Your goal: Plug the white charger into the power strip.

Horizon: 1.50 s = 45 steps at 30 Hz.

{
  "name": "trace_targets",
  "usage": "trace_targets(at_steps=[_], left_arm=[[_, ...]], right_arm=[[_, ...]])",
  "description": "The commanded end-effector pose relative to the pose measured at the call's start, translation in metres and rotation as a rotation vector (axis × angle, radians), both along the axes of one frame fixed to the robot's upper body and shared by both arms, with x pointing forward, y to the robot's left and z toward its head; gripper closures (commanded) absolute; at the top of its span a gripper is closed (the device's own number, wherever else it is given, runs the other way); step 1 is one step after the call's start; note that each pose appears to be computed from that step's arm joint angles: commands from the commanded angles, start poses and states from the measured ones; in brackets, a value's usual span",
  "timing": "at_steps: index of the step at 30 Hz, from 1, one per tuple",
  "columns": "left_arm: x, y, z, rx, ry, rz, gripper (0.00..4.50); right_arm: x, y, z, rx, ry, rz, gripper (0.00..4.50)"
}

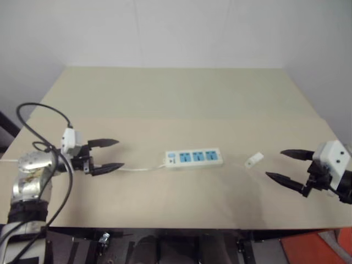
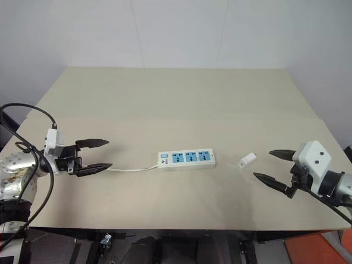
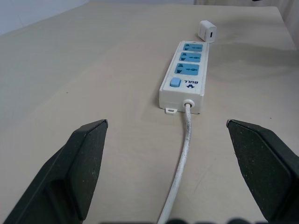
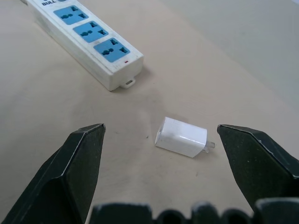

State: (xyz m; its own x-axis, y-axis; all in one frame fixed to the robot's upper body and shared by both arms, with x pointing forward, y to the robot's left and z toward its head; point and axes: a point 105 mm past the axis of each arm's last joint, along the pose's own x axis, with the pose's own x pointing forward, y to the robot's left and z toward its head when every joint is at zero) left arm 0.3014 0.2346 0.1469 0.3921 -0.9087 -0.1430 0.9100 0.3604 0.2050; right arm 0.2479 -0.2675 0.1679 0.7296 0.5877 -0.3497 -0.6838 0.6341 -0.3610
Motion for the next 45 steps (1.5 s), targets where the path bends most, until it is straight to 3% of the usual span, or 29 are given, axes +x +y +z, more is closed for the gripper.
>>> trace_targets(at_steps=[1, 15, 20, 28, 45], left_arm=[[0.001, -0.002, 0.001, 0.010, -0.027, -0.006, 0.05], [0.004, -0.014, -0.007, 0.018, -0.037, -0.029, 0.05], [0.025, -0.042, -0.002, -0.129, -0.068, -0.075, 0.05], [0.039, -0.084, -0.013, -0.057, -0.035, -0.280, 0.05], [0.048, -0.139, -0.046, -0.039, 0.009, -0.353, 0.05]], right_arm=[[-0.001, -0.003, 0.010, -0.013, -0.016, -0.006, 0.00], [-0.001, 0.001, 0.010, -0.006, 0.029, -0.002, 0.00], [0.006, 0.008, 0.011, -0.011, -0.004, 0.008, 0.00], [0.009, 0.029, 0.015, 0.018, -0.037, 0.033, 0.00], [-0.011, 0.038, 0.012, 0.026, -0.062, -0.035, 0.00]])
